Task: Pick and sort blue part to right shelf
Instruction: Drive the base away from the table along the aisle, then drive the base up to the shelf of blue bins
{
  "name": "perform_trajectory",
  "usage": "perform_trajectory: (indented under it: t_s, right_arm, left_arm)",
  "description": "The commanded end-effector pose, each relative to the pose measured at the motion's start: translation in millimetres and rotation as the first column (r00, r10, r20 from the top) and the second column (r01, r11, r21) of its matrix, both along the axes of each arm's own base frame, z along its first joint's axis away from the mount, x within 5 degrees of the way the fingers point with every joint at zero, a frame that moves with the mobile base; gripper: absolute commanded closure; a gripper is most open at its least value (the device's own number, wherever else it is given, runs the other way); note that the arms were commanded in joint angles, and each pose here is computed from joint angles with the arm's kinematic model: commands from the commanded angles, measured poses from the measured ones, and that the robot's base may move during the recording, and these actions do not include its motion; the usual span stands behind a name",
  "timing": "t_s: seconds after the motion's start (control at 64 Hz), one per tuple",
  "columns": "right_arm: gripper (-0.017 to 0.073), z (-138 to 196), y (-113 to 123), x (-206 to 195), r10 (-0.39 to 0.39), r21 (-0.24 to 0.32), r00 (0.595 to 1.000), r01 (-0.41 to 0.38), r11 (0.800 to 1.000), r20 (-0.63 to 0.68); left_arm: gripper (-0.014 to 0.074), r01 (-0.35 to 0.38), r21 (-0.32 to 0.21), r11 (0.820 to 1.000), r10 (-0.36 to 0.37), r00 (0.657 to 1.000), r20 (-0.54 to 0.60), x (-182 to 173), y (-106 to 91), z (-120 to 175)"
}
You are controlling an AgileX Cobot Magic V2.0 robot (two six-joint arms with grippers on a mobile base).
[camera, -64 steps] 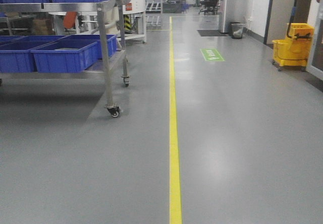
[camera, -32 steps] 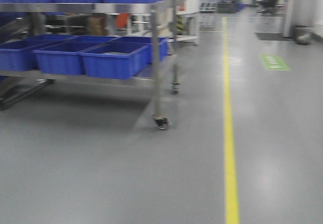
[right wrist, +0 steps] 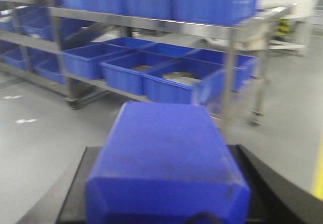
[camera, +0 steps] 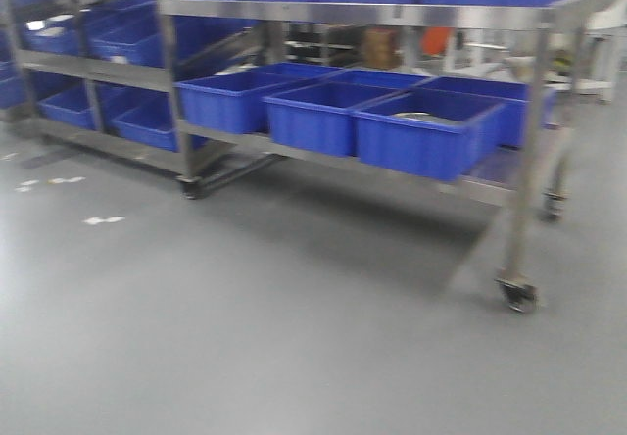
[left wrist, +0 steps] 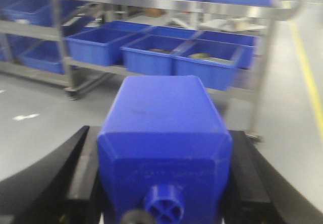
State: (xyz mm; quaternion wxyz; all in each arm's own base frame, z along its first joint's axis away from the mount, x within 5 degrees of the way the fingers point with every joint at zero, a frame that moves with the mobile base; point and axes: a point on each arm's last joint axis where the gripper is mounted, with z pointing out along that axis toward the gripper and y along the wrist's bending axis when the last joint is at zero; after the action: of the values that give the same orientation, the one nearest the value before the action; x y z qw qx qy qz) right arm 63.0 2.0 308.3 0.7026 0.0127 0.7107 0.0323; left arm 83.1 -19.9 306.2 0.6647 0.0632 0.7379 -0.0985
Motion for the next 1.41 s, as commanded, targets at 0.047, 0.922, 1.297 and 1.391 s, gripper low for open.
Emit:
perform_trajectory:
  t_s: [0.047, 0.922, 1.297, 1.391]
  right_arm:
    - [0.0127, 17.2, -0.7, -1.3, -0.008, -0.010, 0.994, 0.010, 1.000, 0.113]
    - [0.0127, 17.2, -0.7, -1.3, -0.008, -0.010, 0.994, 0.010, 1.000, 0.113]
    - [0.0127, 17.2, -0.7, -1.3, -0.008, -0.010, 0.994, 0.010, 1.000, 0.113]
    - [0.0127, 17.2, -0.7, -1.3, -0.008, -0.010, 0.994, 0.010, 1.000, 0.113]
  left_arm:
    - [0.0241, -0.014, -0.030, 0.999, 0.017, 0.994, 0.111, -0.2, 1.5, 17.9]
    - [0.0241, -0.014, -0.030, 0.999, 0.017, 0.994, 0.111, -0.2, 1.5, 17.9]
    - [0.0241, -0.014, -0.030, 0.999, 0.017, 0.994, 0.111, -0.2, 1.5, 17.9]
    - [0.0241, -0.014, -0.030, 0.999, 0.017, 0.994, 0.111, -0.2, 1.5, 17.9]
